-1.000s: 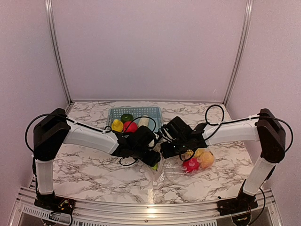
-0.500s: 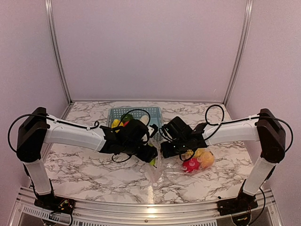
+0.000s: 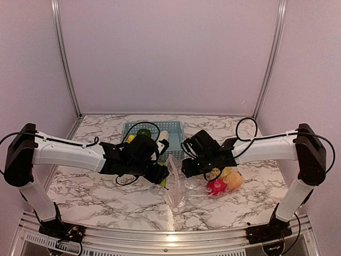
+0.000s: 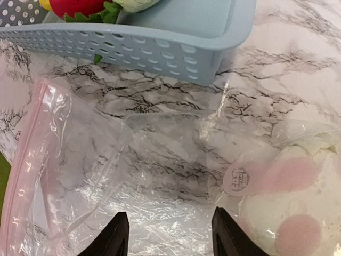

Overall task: Open the zip-top bag and remove the fake food
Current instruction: Pick up the fake fruit from the zipper food storage bag, then place the fake fruit in the bin, then pick up the fake fruit from the zipper food storage bag.

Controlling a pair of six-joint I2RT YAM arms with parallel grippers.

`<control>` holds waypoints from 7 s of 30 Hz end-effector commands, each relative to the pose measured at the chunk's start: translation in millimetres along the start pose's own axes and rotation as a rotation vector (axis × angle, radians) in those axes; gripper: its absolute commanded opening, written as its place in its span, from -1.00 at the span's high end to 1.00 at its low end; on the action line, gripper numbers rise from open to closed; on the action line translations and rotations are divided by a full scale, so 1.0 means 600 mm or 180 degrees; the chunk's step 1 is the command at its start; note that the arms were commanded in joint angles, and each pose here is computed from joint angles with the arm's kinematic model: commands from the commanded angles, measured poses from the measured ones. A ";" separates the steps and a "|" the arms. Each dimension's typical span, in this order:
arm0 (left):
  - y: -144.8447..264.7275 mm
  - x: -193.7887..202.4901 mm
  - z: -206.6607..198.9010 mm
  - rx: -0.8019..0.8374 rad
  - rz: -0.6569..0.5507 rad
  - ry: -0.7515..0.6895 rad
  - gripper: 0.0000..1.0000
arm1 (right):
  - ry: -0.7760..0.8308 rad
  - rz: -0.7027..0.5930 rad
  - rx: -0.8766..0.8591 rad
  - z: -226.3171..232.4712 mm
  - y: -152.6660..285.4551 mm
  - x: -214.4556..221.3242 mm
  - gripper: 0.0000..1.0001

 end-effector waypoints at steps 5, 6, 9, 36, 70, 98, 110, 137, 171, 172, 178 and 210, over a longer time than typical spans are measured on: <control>0.054 -0.014 0.030 -0.0300 -0.0201 0.0101 0.00 | -0.0066 -0.0247 -0.0032 0.005 0.050 -0.033 -0.04; 0.060 -0.019 0.031 -0.0297 -0.0237 0.0123 0.00 | -0.0063 -0.0278 -0.0030 0.005 0.056 -0.036 -0.05; 0.072 -0.039 0.034 -0.0260 -0.0322 0.0168 0.00 | -0.0076 -0.0351 -0.0016 0.005 0.071 -0.044 -0.09; -0.100 -0.223 0.136 -0.0444 -0.0549 -0.0059 -0.01 | -0.0231 -0.0707 0.0111 -0.018 0.155 -0.049 -0.41; -0.240 -0.260 0.185 -0.0534 -0.0456 -0.0174 -0.81 | -0.0427 -0.0698 0.0285 -0.052 0.185 -0.010 -0.48; 0.007 -0.114 0.139 -0.0376 -0.0497 0.0166 -0.98 | -0.0471 -0.0397 0.0294 -0.083 0.151 0.017 -0.53; 0.021 -0.023 0.075 -0.0163 -0.0254 -0.0005 -0.98 | -0.0500 -0.0214 0.0338 -0.089 0.152 0.032 -0.62; -0.008 -0.005 -0.016 0.0296 -0.0189 -0.0279 -0.98 | -0.0983 0.0048 0.0475 -0.107 0.176 0.113 -0.54; -0.025 0.003 -0.025 0.0375 -0.0075 -0.0333 -0.98 | -0.0965 0.0103 0.0498 -0.126 0.131 0.104 0.50; -0.025 0.004 -0.025 0.0375 -0.0071 -0.0332 -0.98 | -0.0961 0.0099 0.0510 -0.125 0.136 0.101 0.50; -0.025 0.006 -0.026 0.0381 -0.0068 -0.0330 -0.98 | -0.0964 -0.0151 0.0454 -0.117 0.169 0.071 0.51; -0.038 0.046 -0.045 0.0734 0.0011 -0.0442 -0.98 | -0.0666 0.0217 0.0383 -0.081 0.123 0.062 0.49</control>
Point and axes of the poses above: each gripper's point midway between its finger pads, its own y axis back along the fingers, its own z axis along the line the jaws close on, x = y × z, the point moved 9 cm from there along y, back along the fingers, and after that the axes turned 2 degrees about -y, right-handed, at the moved point
